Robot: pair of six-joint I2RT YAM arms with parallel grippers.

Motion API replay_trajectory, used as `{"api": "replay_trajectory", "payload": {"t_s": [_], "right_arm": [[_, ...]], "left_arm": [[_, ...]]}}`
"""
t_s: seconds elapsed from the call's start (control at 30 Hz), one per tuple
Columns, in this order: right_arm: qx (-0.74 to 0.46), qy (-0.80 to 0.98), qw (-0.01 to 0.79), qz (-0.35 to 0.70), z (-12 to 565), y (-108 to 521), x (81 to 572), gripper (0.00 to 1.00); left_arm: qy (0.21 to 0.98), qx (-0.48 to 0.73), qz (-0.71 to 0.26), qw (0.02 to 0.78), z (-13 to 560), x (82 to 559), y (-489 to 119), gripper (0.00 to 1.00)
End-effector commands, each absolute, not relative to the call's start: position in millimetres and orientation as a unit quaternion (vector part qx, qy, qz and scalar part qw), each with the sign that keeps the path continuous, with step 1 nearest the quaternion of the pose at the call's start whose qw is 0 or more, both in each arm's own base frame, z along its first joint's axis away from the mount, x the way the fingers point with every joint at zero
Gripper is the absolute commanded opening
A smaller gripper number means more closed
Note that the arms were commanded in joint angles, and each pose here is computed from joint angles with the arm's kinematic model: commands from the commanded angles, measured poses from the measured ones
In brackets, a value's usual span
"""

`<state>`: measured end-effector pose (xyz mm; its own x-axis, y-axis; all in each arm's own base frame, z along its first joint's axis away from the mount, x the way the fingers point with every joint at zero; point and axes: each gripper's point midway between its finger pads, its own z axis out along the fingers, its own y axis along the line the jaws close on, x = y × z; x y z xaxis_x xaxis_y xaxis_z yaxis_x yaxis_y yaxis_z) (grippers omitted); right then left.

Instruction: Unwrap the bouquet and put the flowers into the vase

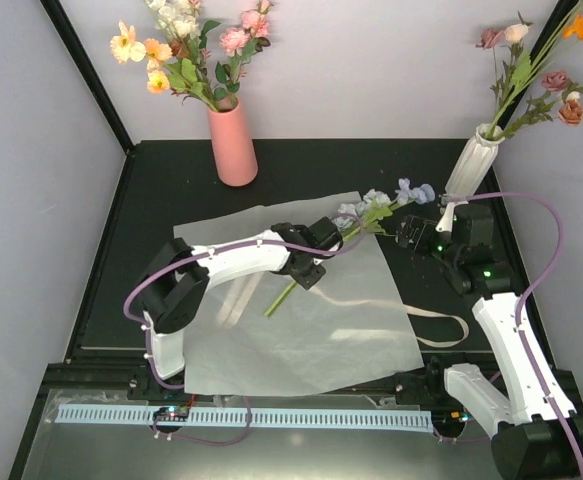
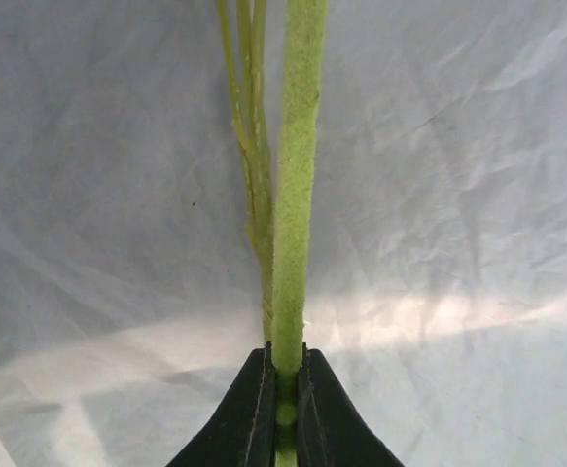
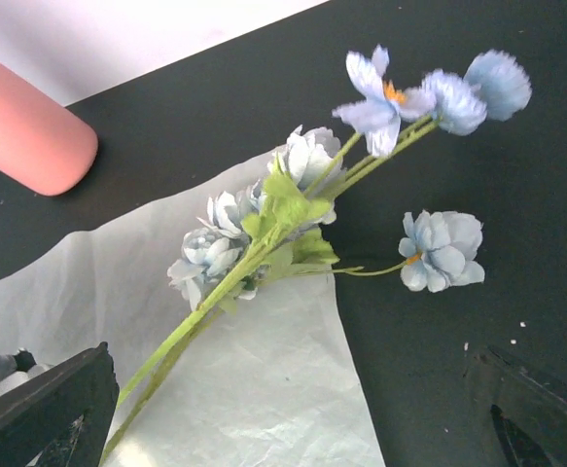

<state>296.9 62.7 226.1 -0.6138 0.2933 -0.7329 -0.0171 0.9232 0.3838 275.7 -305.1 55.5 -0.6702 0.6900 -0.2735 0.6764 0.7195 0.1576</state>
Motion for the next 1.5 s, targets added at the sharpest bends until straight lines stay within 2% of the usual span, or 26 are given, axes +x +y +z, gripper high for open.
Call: {"api": "replay_trajectory", "payload": {"t_s": [0.0,0.27,0.47,0.57,1.07,1.23,1.47], "right_arm": [[0.066,0.863,0.457,0.207,246,71,297,0.98],[0.061,0.859,0.455,0.227,247,78,293,0.98],[0.05,0.855,0.447,0.259,247,89,292,0.98],[0.042,0.849,0.442,0.286,249,98,291,0.98],[0.024,0.802,0.379,0.461,248,146,282,0.97],[0.021,0.791,0.372,0.486,251,152,282,0.91],[0.01,0.775,0.374,0.509,264,160,284,0.77]], "left_arm": [[0.924,0.34,-0.039,0.174,84,271,-312,0.02],[0.926,0.293,-0.184,0.15,98,255,-321,0.02],[0.889,0.268,-0.349,0.126,124,236,-339,0.02],[0.877,0.251,-0.395,0.112,136,230,-342,0.02],[0.811,0.273,-0.497,0.145,178,204,-347,0.03],[0.794,0.294,-0.508,0.156,189,192,-345,0.03],[0.771,0.329,-0.518,0.17,207,172,-353,0.03]]}}
